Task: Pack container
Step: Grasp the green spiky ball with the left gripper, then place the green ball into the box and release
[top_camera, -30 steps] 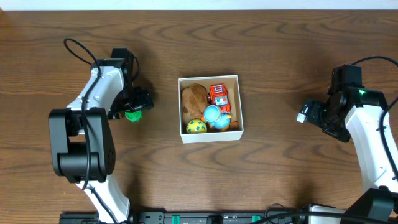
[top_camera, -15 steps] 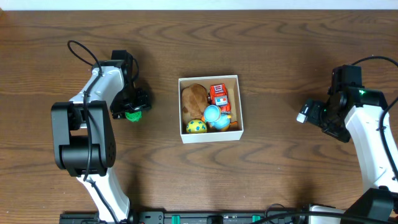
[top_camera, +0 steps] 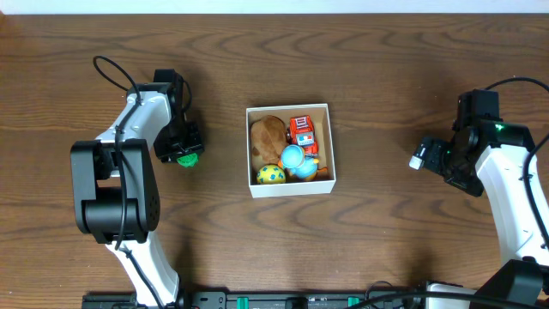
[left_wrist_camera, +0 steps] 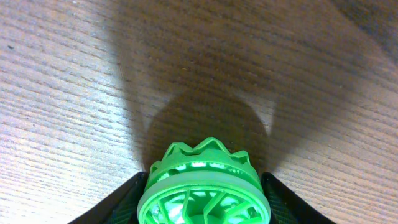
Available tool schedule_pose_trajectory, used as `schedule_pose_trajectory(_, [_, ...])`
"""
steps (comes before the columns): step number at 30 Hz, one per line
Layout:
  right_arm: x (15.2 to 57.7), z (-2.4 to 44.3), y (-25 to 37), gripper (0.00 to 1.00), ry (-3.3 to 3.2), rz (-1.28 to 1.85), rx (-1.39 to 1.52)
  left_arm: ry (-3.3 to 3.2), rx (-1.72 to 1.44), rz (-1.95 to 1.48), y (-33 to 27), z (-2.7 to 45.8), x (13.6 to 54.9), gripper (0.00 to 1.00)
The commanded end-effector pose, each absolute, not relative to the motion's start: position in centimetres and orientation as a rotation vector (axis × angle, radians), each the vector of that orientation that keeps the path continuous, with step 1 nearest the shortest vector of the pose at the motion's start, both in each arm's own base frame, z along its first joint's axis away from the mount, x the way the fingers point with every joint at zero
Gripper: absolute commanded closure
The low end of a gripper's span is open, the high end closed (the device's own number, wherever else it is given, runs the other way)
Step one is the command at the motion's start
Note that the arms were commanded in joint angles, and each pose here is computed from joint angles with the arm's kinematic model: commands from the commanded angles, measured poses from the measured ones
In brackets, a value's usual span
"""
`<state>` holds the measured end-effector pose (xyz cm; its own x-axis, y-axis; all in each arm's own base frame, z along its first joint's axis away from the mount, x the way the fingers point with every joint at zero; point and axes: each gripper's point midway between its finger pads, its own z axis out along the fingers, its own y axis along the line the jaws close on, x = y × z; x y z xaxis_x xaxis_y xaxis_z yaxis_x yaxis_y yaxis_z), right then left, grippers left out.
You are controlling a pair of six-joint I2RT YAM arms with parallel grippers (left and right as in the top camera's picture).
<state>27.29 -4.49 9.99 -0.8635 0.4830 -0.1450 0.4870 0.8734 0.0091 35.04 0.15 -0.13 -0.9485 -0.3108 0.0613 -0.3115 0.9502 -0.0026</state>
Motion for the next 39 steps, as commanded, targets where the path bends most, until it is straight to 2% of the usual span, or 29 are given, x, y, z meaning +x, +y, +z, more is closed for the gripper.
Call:
schedule_pose_trajectory(1, [27.1, 9.9, -4.7, 0.01, 2.908, -0.061, 0.74, -3.028, 0.48, 0.015, 0.3, -0.4, 34.6, 0.49])
schedule_pose_trajectory(8, [27.1, 9.9, -4.7, 0.01, 2.908, -0.061, 0.74, -3.02, 0.476, 0.013, 0.2, 0.9, 34.9, 0.6])
schedule_pose_trajectory(11, [27.1, 9.9, -4.7, 0.01, 2.908, -0.061, 0.74, -3.043, 0.463, 0.017, -0.2, 3.0, 35.7, 0.69])
schedule_pose_trajectory(15, [27.1, 9.9, -4.7, 0.01, 2.908, -0.061, 0.74, -3.132, 0.405, 0.038, -1.8, 7.5, 37.1, 0.72])
schedule_pose_trajectory(20, [27.1, 9.9, -4.7, 0.01, 2.908, -0.061, 0.74, -3.308, 0.178, 0.112, -7.5, 14.0, 37.4, 0.73])
schedule_pose_trajectory(24, [27.1, 9.9, -4.7, 0.01, 2.908, -0.061, 0.74, -3.405, -0.118, 0.202, -14.0, 16.9, 36.0, 0.74])
schedule_pose_trajectory(31, [27.1, 9.9, -4.7, 0.01, 2.91, -0.061, 0.741, -3.375, -0.572, 0.281, -23.7, 15.9, 32.9, 0.74])
schedule_pose_trajectory(39, [27.0, 9.9, -4.7, 0.01, 2.912, -0.061, 0.741, -3.274, -0.681, 0.222, -26.7, 11.6, 31.7, 0.73])
